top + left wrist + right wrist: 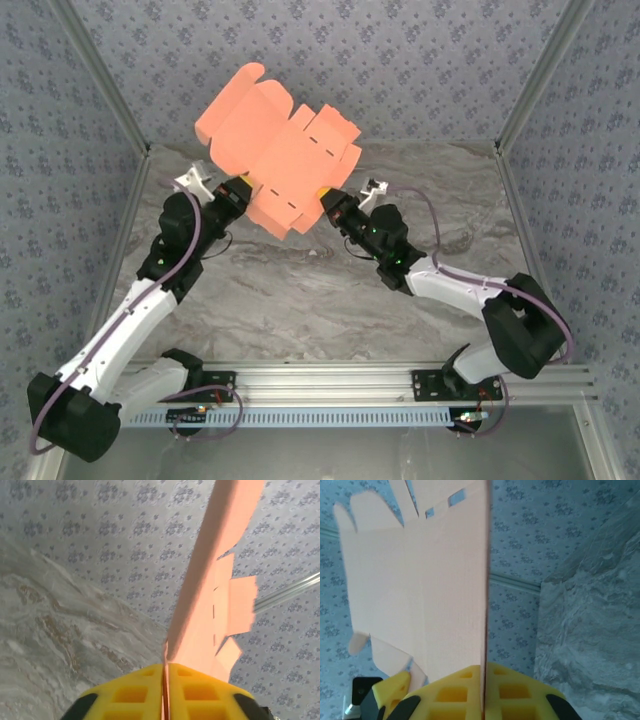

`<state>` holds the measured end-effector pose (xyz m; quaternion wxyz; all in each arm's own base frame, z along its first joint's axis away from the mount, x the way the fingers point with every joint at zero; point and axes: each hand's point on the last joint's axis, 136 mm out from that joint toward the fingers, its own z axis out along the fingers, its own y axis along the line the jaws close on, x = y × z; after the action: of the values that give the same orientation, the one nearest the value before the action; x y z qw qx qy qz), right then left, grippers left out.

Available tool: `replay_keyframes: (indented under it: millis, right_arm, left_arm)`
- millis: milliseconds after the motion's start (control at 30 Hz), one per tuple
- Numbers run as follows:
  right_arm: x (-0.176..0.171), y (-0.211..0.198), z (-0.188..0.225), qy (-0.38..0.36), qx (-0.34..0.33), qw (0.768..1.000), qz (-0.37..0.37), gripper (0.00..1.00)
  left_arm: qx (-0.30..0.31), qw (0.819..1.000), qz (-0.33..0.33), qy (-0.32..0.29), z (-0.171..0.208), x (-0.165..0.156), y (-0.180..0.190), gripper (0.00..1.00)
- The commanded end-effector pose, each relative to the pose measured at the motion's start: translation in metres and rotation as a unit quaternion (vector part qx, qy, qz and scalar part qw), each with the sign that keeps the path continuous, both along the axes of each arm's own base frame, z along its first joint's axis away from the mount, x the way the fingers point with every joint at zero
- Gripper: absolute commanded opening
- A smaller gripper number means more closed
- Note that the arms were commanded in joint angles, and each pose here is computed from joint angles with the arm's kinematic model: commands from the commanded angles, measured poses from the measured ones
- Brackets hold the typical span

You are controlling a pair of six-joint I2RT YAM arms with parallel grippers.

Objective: Fold the paper box

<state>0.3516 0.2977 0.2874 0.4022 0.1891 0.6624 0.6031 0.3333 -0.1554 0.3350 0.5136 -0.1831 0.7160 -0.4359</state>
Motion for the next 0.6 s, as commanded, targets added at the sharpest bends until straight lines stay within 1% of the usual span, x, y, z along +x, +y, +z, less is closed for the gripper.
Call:
replay_keyframes:
  millis: [0,67,100,167,200,300,367,433,467,533,567]
  right_arm:
    - [0.010,-0.027,0.014,-0.040,-0.077,0.995,-0.039,0.04]
    - [0.013,-0.042,0.016,-0.061,-0.134,0.988,-0.044,0.03]
    - [0.013,-0.049,0.015,-0.072,-0.174,0.981,-0.041,0.02]
    - [0.012,-0.065,0.018,-0.098,-0.250,0.963,-0.028,0.02]
    - [0.010,-0.071,0.021,-0.116,-0.298,0.948,-0.016,0.01]
    - [-0.003,-0.079,0.032,-0.176,-0.407,0.896,0.033,0.00]
    - [-0.015,-0.079,0.038,-0.212,-0.460,0.859,0.073,0.00]
    - [-0.033,-0.071,0.045,-0.256,-0.495,0.820,0.134,0.00]
    - [-0.040,-0.069,0.053,-0.274,-0.504,0.804,0.153,0.00]
    - [-0.057,-0.064,0.056,-0.299,-0.520,0.773,0.207,0.00]
    - [-0.062,-0.063,0.055,-0.302,-0.526,0.762,0.226,0.00]
  left_arm:
    - [0.023,1.000,0.008,-0.007,-0.004,-0.006,0.007,0.29]
    - [0.068,0.998,0.010,0.011,-0.018,-0.009,0.012,0.45]
    - [0.093,0.995,0.008,0.016,-0.024,-0.011,0.015,0.52]
    - [0.145,0.989,0.002,0.022,-0.029,-0.016,0.020,0.59]
    - [0.173,0.985,-0.006,0.016,-0.027,-0.020,0.021,0.63]
    - [0.236,0.970,-0.047,-0.025,-0.003,-0.029,0.014,0.67]
    - [0.264,0.958,-0.086,-0.071,0.021,-0.032,0.002,0.68]
    - [0.282,0.944,-0.120,-0.118,0.045,-0.033,-0.012,0.68]
    - [0.287,0.939,-0.133,-0.135,0.054,-0.032,-0.018,0.68]
    - [0.311,0.915,-0.177,-0.187,0.073,-0.033,-0.035,0.68]
    - [0.324,0.903,-0.198,-0.202,0.077,-0.034,-0.042,0.68]
